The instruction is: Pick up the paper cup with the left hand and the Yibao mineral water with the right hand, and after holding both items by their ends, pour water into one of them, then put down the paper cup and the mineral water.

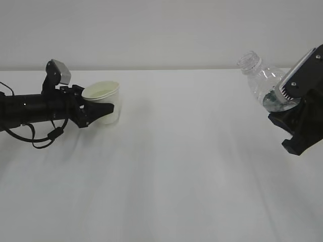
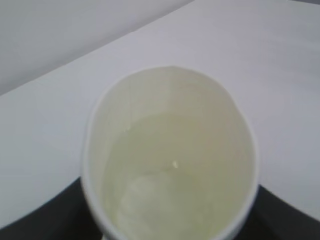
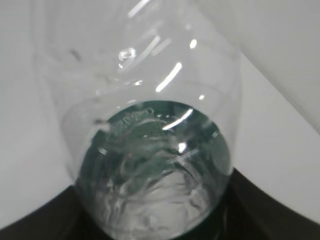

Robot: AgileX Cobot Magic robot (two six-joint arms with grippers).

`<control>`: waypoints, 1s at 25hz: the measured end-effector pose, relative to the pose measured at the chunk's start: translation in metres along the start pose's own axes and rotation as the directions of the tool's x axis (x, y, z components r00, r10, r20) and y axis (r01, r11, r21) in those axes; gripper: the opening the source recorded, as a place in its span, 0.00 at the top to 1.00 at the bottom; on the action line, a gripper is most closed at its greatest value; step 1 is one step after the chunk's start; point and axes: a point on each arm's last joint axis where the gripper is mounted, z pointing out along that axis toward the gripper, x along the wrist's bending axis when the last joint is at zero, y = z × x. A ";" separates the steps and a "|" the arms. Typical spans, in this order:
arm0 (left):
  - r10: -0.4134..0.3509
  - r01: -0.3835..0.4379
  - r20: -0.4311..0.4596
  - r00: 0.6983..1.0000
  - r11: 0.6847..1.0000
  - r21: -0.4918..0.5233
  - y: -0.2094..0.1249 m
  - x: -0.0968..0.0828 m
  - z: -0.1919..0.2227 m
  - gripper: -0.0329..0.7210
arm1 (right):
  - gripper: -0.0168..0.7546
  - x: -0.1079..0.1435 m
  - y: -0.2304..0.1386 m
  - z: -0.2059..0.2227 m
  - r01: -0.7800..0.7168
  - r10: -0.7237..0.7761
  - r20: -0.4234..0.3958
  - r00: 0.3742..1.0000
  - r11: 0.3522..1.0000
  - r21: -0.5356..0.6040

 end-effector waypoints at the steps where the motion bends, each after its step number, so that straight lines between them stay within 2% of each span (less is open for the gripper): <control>1: -0.004 0.004 0.000 1.000 1.000 0.003 -0.003 0.000 0.001 0.34 | 0.42 0.000 0.000 0.000 0.000 0.000 0.000 1.000 1.000 0.000; 9: -0.032 0.032 0.012 0.999 0.999 -0.004 -0.020 -0.001 0.005 0.35 | 0.42 0.000 0.000 0.000 0.003 -0.003 0.000 1.000 1.000 0.000; 25: -0.019 0.019 0.000 1.000 0.999 -0.032 -0.018 0.000 0.005 0.34 | 0.42 0.000 0.000 0.000 0.001 -0.001 0.000 1.000 1.000 0.000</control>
